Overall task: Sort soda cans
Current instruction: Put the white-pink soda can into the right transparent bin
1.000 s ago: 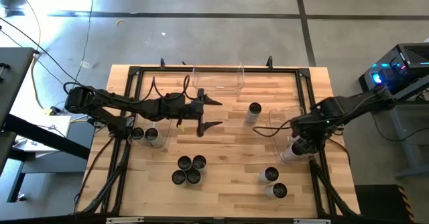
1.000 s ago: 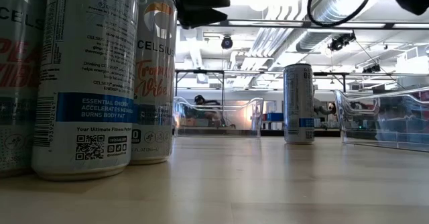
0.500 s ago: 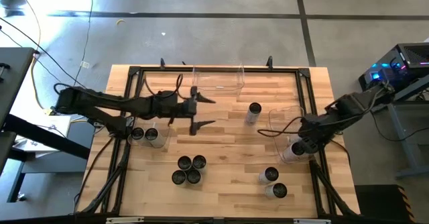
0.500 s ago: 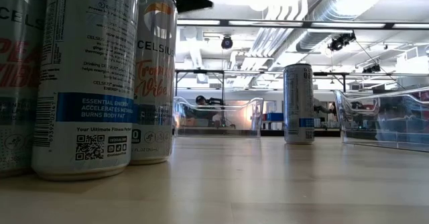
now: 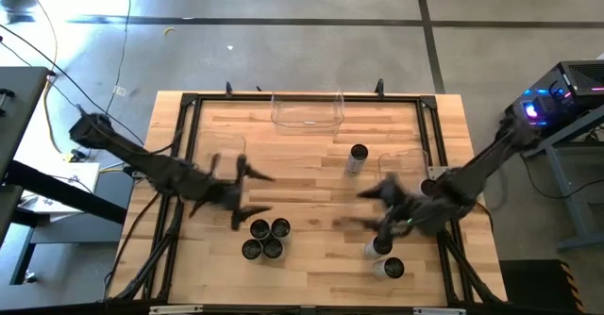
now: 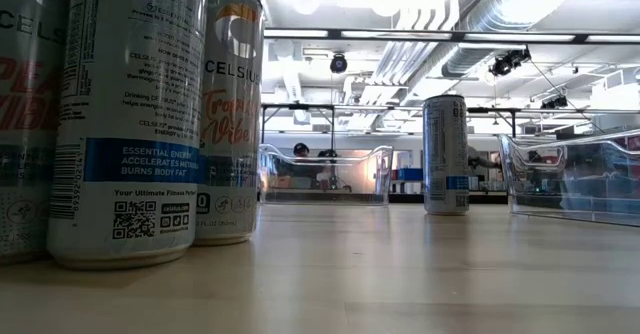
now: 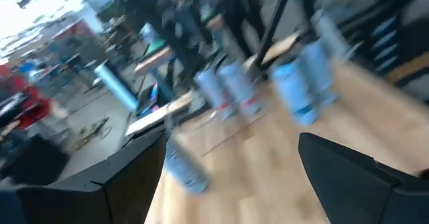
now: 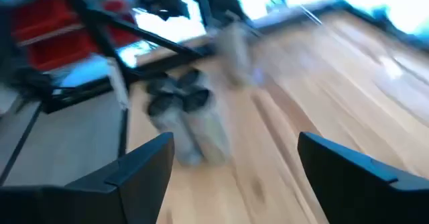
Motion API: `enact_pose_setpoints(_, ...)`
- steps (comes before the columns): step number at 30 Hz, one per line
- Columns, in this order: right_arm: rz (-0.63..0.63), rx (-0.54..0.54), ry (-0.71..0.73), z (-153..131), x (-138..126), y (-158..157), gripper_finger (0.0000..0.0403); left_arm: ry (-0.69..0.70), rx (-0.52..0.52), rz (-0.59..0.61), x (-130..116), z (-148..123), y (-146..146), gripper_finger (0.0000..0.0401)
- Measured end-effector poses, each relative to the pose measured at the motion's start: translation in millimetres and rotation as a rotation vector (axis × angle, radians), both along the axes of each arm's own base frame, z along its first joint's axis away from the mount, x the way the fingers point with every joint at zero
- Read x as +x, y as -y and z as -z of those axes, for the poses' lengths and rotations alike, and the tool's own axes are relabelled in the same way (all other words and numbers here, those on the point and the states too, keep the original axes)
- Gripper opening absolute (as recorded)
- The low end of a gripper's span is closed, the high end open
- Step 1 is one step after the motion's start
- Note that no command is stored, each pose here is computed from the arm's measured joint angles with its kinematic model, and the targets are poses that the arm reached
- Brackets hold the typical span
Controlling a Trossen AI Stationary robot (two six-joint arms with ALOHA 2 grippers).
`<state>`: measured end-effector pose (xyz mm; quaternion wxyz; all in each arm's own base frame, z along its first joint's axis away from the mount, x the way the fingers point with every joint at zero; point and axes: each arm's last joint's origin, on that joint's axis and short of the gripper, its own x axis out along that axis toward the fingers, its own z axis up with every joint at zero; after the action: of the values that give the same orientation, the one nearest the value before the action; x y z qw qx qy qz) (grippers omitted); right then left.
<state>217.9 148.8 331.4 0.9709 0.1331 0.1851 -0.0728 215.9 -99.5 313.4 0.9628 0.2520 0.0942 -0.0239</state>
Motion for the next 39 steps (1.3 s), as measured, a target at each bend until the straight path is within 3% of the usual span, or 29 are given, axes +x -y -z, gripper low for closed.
enact_pose_setpoints(5, -0.175, -0.200, 0.173, 42.5, 59.2, -31.6, 0.0311, 0.015, -0.194, 0.092, -29.8, -12.5, 25.1, 0.0332)
enact_pose_setpoints(10, -0.230, -0.373, 0.313, 62.2, 97.8, -47.9, 0.0311, -0.209, -0.253, -0.017, -50.7, -25.9, 46.6, 0.0332)
enact_pose_setpoints(15, -0.198, -0.440, 0.435, 63.8, 114.0, -52.1, 0.0311, -0.428, -0.319, -0.111, -54.3, -22.2, 78.6, 0.0332)
enact_pose_setpoints(21, -0.193, -0.415, 0.440, 63.9, 114.8, -52.1, 0.0311, -0.609, -0.399, -0.209, -49.2, 22.1, 124.3, 0.0332)
enact_pose_setpoints(31, -0.198, -0.300, 0.409, 79.4, 117.2, -60.6, 0.0311, -0.523, -0.493, -0.487, -34.4, 82.1, 156.5, 0.0332)
enact_pose_setpoints(39, -0.236, -0.335, 0.397, 81.5, 111.8, -69.6, 0.0311, -0.392, -0.570, -0.614, -22.1, 105.2, 161.4, 0.0337)
